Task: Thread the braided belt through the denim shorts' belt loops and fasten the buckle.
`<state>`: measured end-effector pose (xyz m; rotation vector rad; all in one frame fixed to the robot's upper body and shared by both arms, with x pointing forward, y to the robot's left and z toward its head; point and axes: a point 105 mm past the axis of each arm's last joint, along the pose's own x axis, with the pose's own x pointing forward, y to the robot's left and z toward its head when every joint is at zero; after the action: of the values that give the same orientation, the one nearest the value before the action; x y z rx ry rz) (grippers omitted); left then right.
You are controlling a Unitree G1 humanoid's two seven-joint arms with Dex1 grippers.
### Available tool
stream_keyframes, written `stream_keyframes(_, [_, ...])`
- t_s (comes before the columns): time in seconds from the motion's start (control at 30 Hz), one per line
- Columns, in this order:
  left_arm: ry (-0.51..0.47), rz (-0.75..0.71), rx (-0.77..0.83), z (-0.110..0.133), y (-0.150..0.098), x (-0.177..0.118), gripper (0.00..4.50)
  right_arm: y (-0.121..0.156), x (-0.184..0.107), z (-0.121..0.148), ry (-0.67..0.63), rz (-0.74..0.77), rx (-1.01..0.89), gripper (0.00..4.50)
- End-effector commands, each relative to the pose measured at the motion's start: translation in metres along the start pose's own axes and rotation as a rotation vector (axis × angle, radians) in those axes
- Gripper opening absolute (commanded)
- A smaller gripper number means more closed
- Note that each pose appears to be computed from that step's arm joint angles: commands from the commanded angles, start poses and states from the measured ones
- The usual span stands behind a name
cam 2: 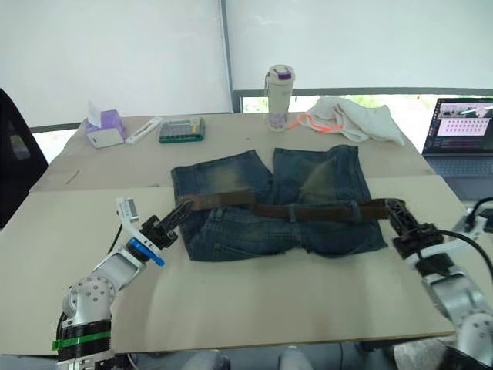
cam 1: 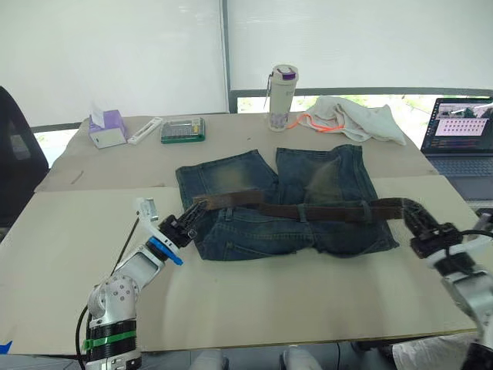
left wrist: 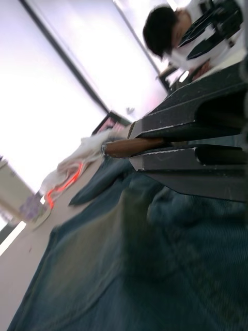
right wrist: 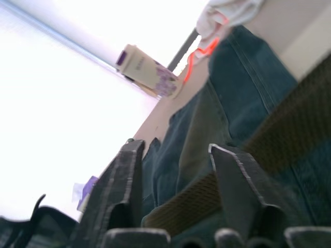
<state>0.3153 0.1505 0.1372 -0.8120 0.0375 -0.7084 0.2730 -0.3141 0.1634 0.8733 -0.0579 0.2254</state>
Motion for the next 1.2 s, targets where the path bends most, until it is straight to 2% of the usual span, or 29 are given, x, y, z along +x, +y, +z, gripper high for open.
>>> stream_keyframes(0.03, [0.003,-0.095,-0.006,0.005,-0.022,0.002,0.00,0.014,-0.011,0.010,0.018,0.080,-0.016,3.84])
stream_keyframes(0.1, [0.032,-0.099,-0.008,0.000,-0.025,0.003,0.00,0.030,-0.012,-0.002,0.100,0.152,-0.022,4.43])
stream_keyframes(0.23, [0.078,-0.103,-0.014,-0.011,-0.028,0.010,0.00,0.074,-0.002,-0.066,0.367,0.320,-0.005,4.43])
stream_keyframes(0.37, [0.088,-0.129,-0.022,-0.014,-0.034,0.020,0.00,0.095,0.018,-0.113,0.463,0.366,0.053,4.43])
stream_keyframes(0.43, [0.092,-0.133,-0.017,-0.016,-0.036,0.024,0.00,0.093,0.026,-0.127,0.485,0.342,0.037,4.43])
stream_keyframes(0.5, [0.096,-0.128,-0.006,-0.016,-0.036,0.025,0.00,0.073,0.033,-0.120,0.458,0.265,-0.013,4.43])
stream_keyframes(0.63, [0.113,-0.126,0.018,-0.018,-0.037,0.022,0.00,0.035,0.042,-0.061,0.300,0.143,-0.140,4.43])
stream_keyframes(0.77, [0.120,-0.123,0.027,-0.020,-0.036,0.020,0.00,0.008,0.037,-0.035,0.349,0.064,-0.345,4.43])
stream_keyframes(0.87, [0.122,-0.119,0.033,-0.021,-0.036,0.019,0.00,-0.012,0.037,-0.026,0.428,-0.015,-0.525,4.43])
stream_keyframes(1.03, [0.131,-0.119,0.049,-0.023,-0.035,0.019,0.00,-0.040,0.047,-0.030,0.594,-0.092,-0.730,4.43])
stream_keyframes(1.13, [0.136,-0.122,0.063,-0.023,-0.034,0.020,0.00,-0.046,0.058,-0.033,0.622,-0.104,-0.757,4.43])
stream_keyframes(1.2, [0.132,-0.118,0.069,-0.023,-0.033,0.021,0.00,-0.038,0.070,-0.038,0.623,-0.055,-0.718,4.43])
